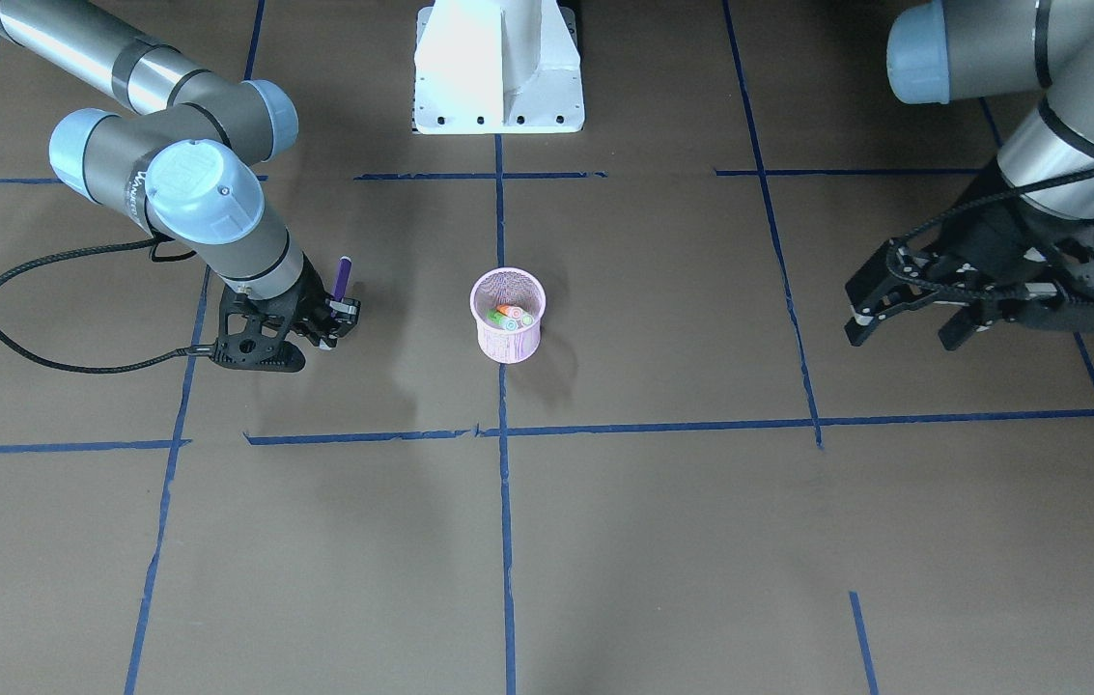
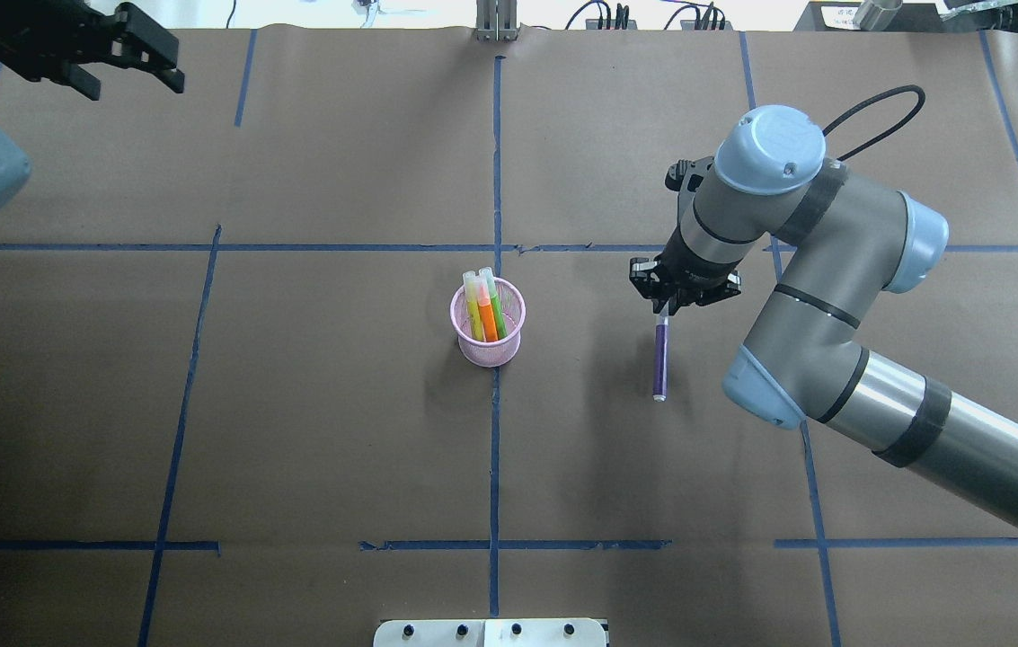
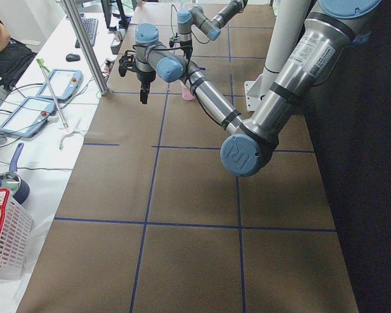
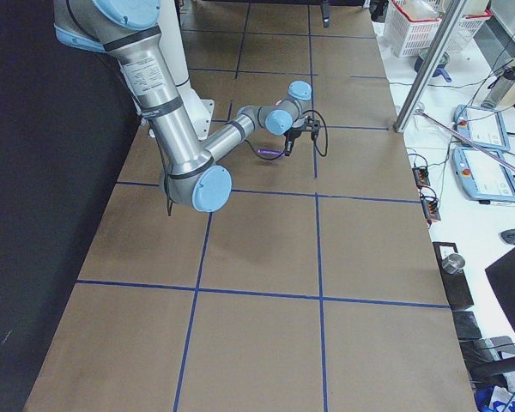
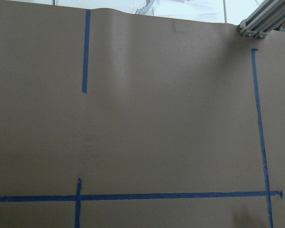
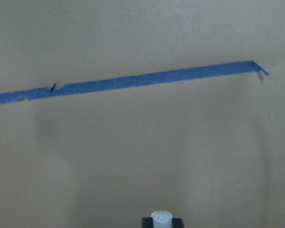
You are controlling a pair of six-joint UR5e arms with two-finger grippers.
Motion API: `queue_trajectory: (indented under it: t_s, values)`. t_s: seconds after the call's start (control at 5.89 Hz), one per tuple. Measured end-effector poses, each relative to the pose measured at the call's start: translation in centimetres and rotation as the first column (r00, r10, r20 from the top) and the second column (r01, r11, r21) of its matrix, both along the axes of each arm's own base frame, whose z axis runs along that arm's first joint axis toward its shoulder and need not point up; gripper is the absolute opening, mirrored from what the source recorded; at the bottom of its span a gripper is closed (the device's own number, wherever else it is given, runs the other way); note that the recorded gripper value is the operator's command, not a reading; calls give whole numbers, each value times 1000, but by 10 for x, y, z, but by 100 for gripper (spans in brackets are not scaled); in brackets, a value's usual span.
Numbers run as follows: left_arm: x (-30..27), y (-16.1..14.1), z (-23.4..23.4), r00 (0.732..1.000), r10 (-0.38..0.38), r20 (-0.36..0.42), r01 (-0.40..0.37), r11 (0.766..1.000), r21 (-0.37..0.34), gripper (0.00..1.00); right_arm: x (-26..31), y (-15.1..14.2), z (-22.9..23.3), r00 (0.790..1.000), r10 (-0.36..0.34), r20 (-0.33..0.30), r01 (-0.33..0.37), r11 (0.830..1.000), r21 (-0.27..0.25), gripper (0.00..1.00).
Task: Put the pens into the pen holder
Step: 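Lift the purple marker with the right gripper and carry it over the cup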
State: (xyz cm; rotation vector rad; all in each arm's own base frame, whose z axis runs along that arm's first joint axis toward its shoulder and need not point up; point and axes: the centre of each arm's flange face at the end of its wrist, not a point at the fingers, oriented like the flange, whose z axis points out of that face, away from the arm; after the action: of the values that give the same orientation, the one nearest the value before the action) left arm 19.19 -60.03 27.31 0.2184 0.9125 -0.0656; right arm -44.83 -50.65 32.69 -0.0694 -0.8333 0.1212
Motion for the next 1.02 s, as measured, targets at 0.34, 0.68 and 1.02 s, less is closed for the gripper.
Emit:
queue_trajectory:
  t_s: [0.34, 0.68, 1.02]
  values:
    - [-53, -14, 54, 989, 76, 123, -77, 997, 5, 100, 34, -15, -23, 1000, 23, 21, -24, 998, 64, 0]
    - [-115, -35, 123, 961, 177, 215, -179, 984, -11, 100, 65, -29, -48, 998, 56, 40, -61, 988, 141, 0]
    - [-179, -56, 232, 919, 300, 257, -297, 954, -50, 100, 89, -36, -97, 991, 119, 65, -133, 951, 279, 0]
